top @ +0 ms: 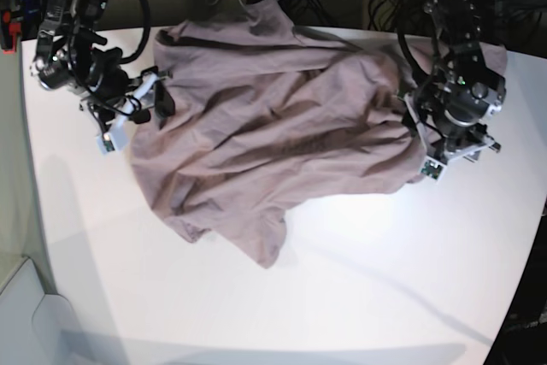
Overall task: Layout the t-shirt on the table in an organized manner, then fold the t-shirt properly
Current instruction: 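Drag the grasped fabric outward with the left gripper and release, then grasp the t-shirt hem with the right gripper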
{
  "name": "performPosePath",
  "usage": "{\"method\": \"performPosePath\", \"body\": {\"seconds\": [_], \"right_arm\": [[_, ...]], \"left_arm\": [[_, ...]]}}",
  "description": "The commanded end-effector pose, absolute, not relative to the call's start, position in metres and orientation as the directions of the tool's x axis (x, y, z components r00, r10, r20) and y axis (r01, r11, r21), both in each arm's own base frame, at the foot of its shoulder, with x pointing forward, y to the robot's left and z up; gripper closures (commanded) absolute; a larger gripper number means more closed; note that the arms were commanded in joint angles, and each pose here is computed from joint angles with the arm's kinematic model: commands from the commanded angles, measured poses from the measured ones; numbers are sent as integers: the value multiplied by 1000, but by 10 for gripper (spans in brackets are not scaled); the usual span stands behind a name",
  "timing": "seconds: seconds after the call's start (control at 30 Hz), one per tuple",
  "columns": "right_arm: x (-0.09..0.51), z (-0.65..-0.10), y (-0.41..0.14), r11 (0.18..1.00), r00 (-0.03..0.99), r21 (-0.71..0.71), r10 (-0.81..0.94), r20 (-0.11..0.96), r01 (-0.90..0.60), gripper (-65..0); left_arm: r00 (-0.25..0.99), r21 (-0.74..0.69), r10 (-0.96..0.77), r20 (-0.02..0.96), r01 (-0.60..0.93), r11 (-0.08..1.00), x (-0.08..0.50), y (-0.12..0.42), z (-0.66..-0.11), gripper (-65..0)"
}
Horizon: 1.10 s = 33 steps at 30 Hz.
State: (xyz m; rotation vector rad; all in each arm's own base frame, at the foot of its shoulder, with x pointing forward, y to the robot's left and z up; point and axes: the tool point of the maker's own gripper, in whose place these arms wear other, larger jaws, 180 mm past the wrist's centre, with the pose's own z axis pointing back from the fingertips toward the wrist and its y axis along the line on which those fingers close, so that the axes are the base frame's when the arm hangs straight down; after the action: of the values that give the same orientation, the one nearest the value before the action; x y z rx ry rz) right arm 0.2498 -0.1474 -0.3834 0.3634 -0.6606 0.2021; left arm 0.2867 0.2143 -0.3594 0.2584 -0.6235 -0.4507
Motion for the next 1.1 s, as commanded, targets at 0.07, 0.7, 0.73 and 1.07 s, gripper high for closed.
{"method": "performPosePath", "body": {"seconds": [0.07, 0.7, 0.73, 1.07], "right_arm": [[258, -371, -148, 915, 740, 257, 64, 670, -311, -313], [259, -371, -137, 905, 738, 270, 68, 671, -329, -313], [260, -370, -137, 905, 735, 269, 68, 674, -330, -313], [268, -363, -144, 911, 719, 246, 75, 691, -332, -313]], "left_arm": [[715, 384, -460, 526, 283, 879, 285, 226, -349, -577], [868, 281, -359, 345, 269, 921, 218, 260, -423, -650], [879, 286, -342, 332, 251, 925, 213, 270, -424, -650], [938, 265, -144, 314, 59, 962, 173, 337, -429, -650]]}}
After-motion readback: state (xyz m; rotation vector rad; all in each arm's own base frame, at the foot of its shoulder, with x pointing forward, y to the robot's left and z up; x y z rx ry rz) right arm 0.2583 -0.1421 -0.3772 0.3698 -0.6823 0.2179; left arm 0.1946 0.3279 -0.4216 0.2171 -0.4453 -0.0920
